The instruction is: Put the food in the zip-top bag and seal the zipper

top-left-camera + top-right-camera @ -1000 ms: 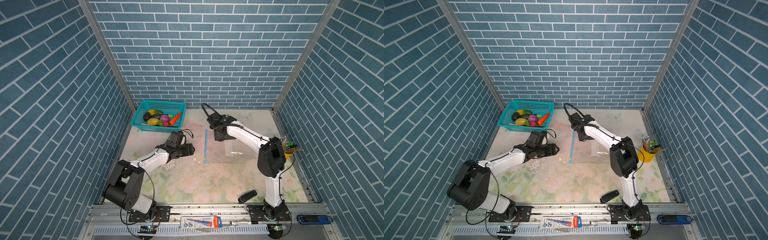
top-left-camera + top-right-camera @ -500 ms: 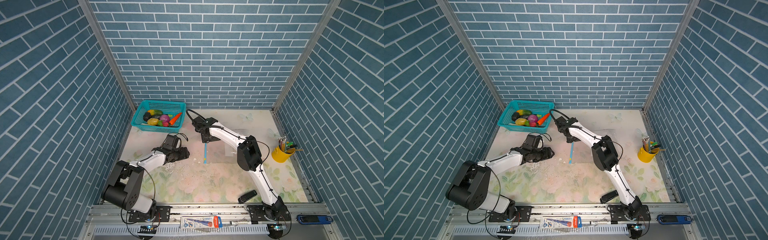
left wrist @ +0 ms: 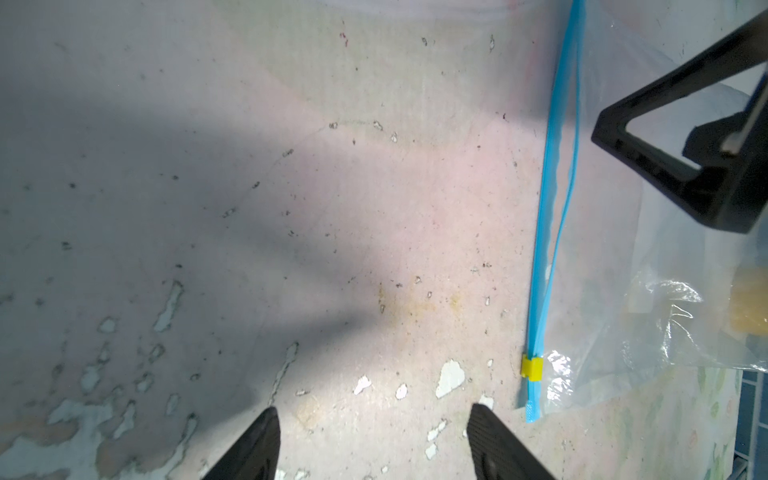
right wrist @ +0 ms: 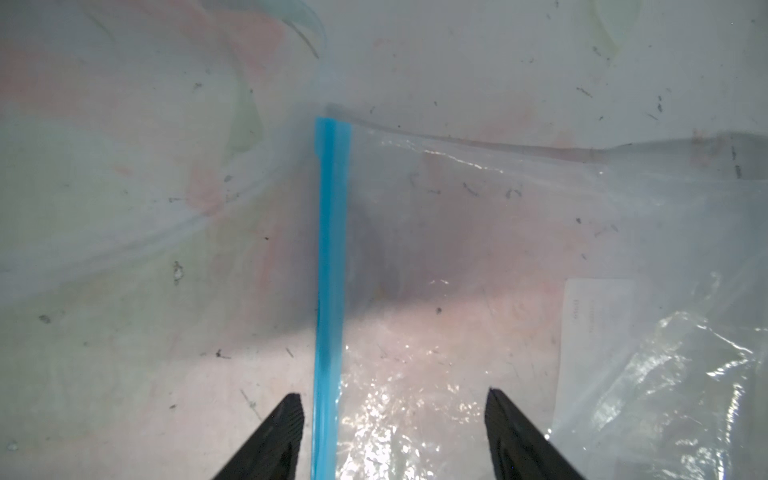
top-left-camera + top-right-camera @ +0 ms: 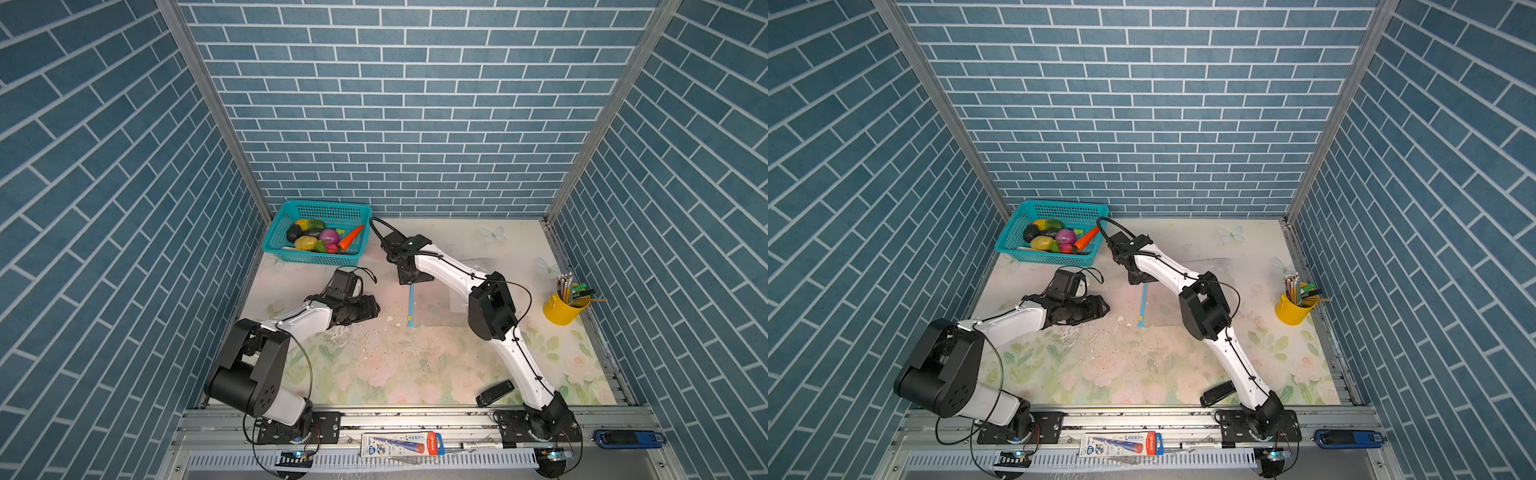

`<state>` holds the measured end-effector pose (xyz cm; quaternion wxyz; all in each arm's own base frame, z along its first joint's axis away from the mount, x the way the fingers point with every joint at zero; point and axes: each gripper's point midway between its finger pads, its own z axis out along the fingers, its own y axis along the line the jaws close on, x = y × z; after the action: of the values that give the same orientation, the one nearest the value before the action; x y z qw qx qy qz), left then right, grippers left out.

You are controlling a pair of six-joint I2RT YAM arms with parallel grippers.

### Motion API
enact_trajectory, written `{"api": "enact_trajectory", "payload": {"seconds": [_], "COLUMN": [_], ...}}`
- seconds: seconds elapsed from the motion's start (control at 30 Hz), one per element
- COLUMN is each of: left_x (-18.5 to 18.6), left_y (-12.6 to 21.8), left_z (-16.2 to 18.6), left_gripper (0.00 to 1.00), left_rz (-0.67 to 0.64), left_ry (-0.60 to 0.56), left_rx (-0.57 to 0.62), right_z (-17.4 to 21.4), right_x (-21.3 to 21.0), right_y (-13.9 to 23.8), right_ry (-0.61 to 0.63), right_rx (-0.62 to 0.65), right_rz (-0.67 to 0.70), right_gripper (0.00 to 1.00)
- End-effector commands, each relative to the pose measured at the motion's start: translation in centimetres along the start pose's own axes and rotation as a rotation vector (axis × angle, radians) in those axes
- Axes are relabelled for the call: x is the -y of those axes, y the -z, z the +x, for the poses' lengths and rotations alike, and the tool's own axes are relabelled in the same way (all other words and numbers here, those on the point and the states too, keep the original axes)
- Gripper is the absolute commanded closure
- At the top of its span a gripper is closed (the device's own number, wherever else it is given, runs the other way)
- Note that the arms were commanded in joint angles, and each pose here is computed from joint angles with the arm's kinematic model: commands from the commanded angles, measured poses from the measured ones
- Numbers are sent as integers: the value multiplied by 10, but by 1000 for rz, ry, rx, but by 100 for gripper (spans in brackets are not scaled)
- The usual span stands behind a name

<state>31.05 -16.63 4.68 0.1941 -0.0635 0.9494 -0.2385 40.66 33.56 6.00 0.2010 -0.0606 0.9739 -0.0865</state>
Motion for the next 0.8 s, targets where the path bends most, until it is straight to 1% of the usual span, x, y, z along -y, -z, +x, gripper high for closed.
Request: {"api": "enact_trajectory", "payload": {"seconds": [0.0, 0.13, 0.17, 0.3, 0.37, 0.57, 0.6, 0.73, 0.77], "left_x": [-1, 0, 0, -2, -2, -1, -2, -2, -2], "left_y": [-1, 0, 0, 0, 0, -2, -2, -2, -2], "left_z": [0, -1, -1, 0, -1, -1, -1, 0, -1], "left_gripper": [27, 27, 27, 27, 27, 27, 27, 27, 27], "left_rz": [0, 1, 0, -5, -5, -2, -3, -3, -3], "left_ry": [5, 5, 4, 4, 6, 5, 7, 6, 6], "left_rx": [-4, -3, -2, -3, -3, -6, -6, -8, -5], "right_z": [4, 6, 7, 9, 10, 14, 14, 19, 20], "right_x": [-6, -3, -3, -2, -1, 3, 4, 4, 4], "right_y": [-6, -13, -14, -18, -17, -16, -17, -19, -21], "right_ry": [-3, 18, 25, 37, 45, 58, 61, 69, 76], "right_rx": [-19, -22, -25, -36, -36, -37, -38, -45, -48], "right_rz": [7, 45, 47, 56, 62, 83, 84, 93, 96], "right_gripper": [34, 37, 40, 46, 51, 55, 58, 61, 64]}}
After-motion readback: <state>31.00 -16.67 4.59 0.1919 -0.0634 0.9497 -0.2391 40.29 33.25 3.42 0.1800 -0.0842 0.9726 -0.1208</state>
